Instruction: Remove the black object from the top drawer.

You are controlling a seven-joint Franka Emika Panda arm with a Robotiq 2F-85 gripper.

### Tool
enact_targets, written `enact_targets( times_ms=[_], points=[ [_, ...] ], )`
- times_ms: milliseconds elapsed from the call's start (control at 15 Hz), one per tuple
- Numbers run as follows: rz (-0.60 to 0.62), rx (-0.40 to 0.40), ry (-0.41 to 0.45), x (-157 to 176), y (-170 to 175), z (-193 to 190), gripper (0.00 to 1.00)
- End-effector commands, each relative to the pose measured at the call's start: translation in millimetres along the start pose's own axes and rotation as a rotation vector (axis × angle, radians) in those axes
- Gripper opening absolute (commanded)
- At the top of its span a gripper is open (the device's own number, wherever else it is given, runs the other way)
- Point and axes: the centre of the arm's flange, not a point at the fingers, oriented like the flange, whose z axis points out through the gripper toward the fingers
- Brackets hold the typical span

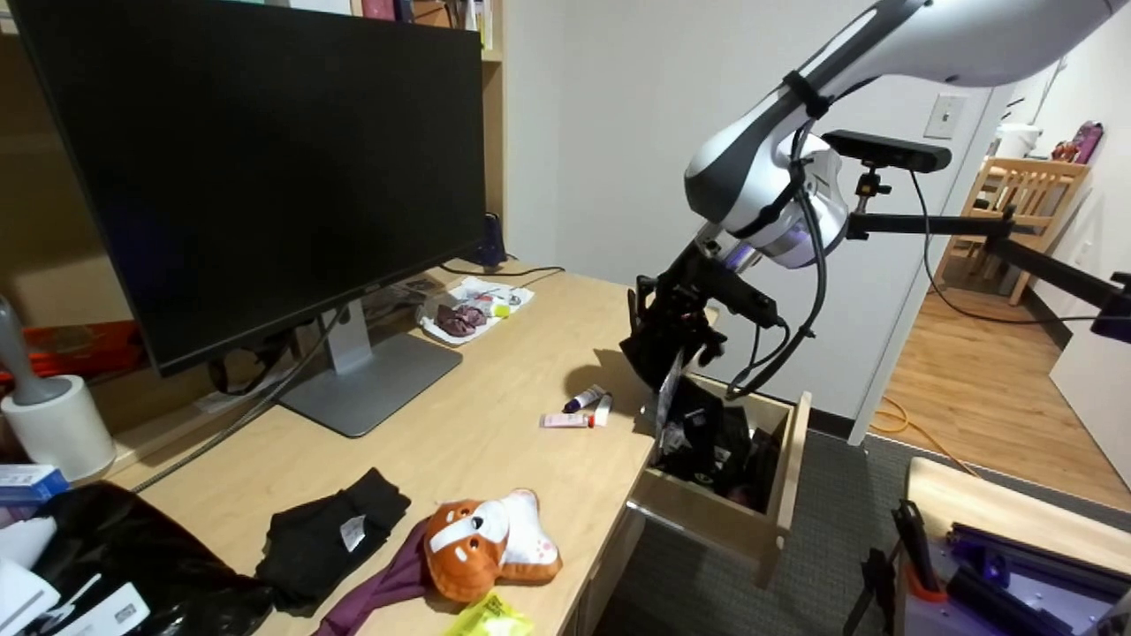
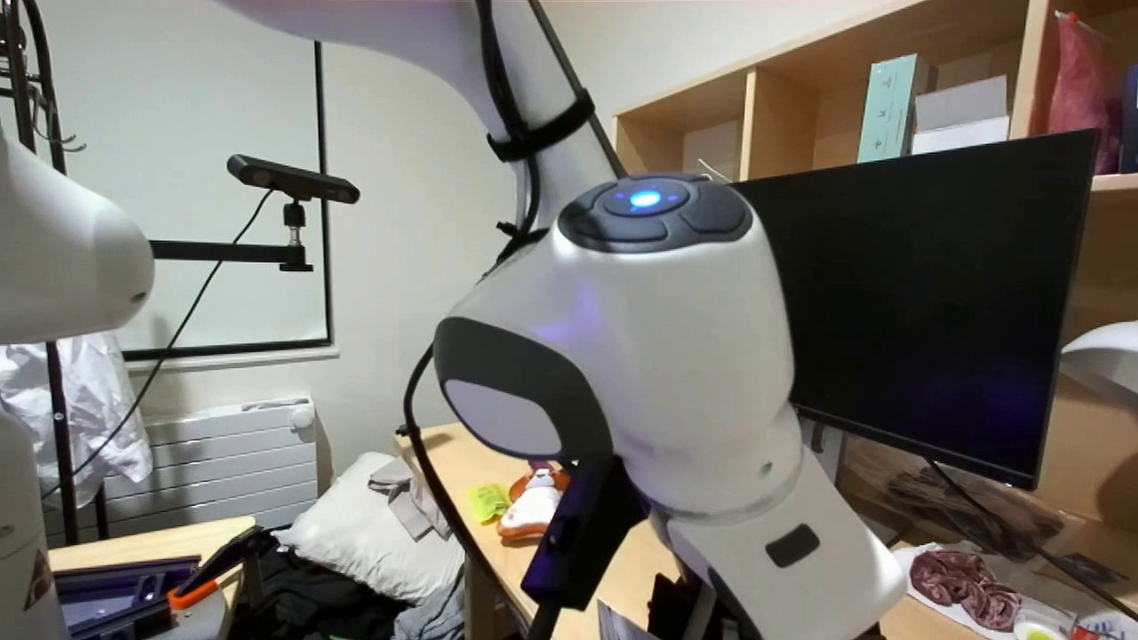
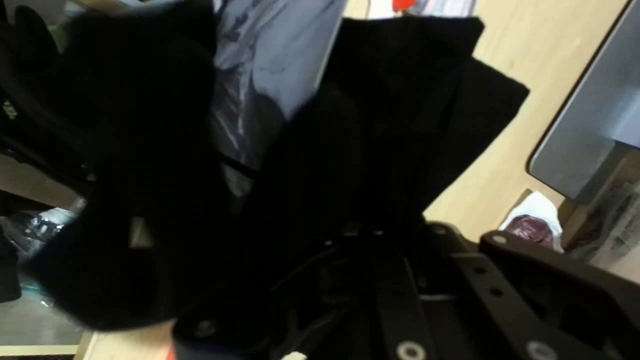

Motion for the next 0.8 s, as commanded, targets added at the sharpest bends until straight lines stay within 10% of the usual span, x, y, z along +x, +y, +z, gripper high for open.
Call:
enact_targets(
  times_ms=[0, 733],
  points=[
    [0.017, 0.075, 0.026, -5, -23, -38, 0.09],
    [0.064, 0.163, 0.139, 24, -76, -72, 0.09]
  ],
)
